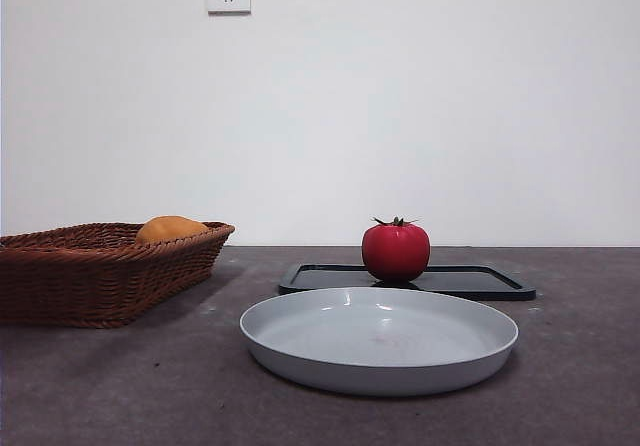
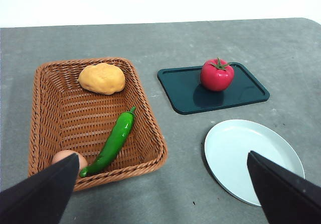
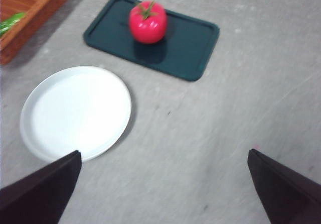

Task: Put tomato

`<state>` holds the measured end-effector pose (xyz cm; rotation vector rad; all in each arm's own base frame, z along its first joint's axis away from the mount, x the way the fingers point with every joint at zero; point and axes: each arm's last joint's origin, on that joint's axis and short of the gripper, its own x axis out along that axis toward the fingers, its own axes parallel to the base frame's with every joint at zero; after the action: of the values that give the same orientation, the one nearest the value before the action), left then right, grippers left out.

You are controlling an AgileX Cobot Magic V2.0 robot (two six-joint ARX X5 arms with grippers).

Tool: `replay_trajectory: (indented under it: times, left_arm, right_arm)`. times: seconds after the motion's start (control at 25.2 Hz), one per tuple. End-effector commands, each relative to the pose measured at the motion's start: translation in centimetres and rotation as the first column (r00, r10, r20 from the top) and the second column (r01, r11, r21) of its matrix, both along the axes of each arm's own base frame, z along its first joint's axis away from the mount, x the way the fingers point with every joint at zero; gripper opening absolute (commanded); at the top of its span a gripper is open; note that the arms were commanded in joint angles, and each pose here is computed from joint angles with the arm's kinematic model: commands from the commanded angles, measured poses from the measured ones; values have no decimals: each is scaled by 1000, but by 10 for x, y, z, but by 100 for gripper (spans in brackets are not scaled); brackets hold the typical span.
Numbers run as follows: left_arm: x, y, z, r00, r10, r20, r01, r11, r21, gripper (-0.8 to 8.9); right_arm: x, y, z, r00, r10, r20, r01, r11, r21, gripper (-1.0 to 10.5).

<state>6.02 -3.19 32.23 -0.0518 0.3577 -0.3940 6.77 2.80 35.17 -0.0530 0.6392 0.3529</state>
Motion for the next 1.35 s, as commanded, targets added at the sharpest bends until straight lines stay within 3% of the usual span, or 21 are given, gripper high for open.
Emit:
replay_trajectory:
  times: [0.04,0.24,0.52,0.6,0.75,0.79,1.35]
  left_arm:
    - [0,0,5,1000,-6,22,6,1000,2,783]
    - [0,0,5,1000,-6,22,6,1000,1,783]
    - [0,0,5,1000,-6,22,6,1000,2,763]
    - [0,0,5,1000,-6,22,6,1000,2,633]
    - [-1,0,4,1000,-6,14,6,1000,7,30]
    - [-1,0,4,1000,-6,15,6,1000,6,14]
    - [0,0,4,1000,-6,19,6,1000,3,19]
  right_arm:
    - [-22,-8,-5,997,-7,71,2,998,66,673]
    - [-49,-20,-3,980,-21,198,-3,993,120,673]
    - [-53,-22,-3,977,-22,212,-5,992,126,673]
    - [-53,-22,-3,977,-22,211,-5,992,125,629]
    - [-54,-22,-5,980,-20,198,-4,993,120,74]
    - [-54,-22,-5,980,-20,198,-4,993,120,-8]
    - [-52,-21,-2,973,-24,229,-7,991,133,14]
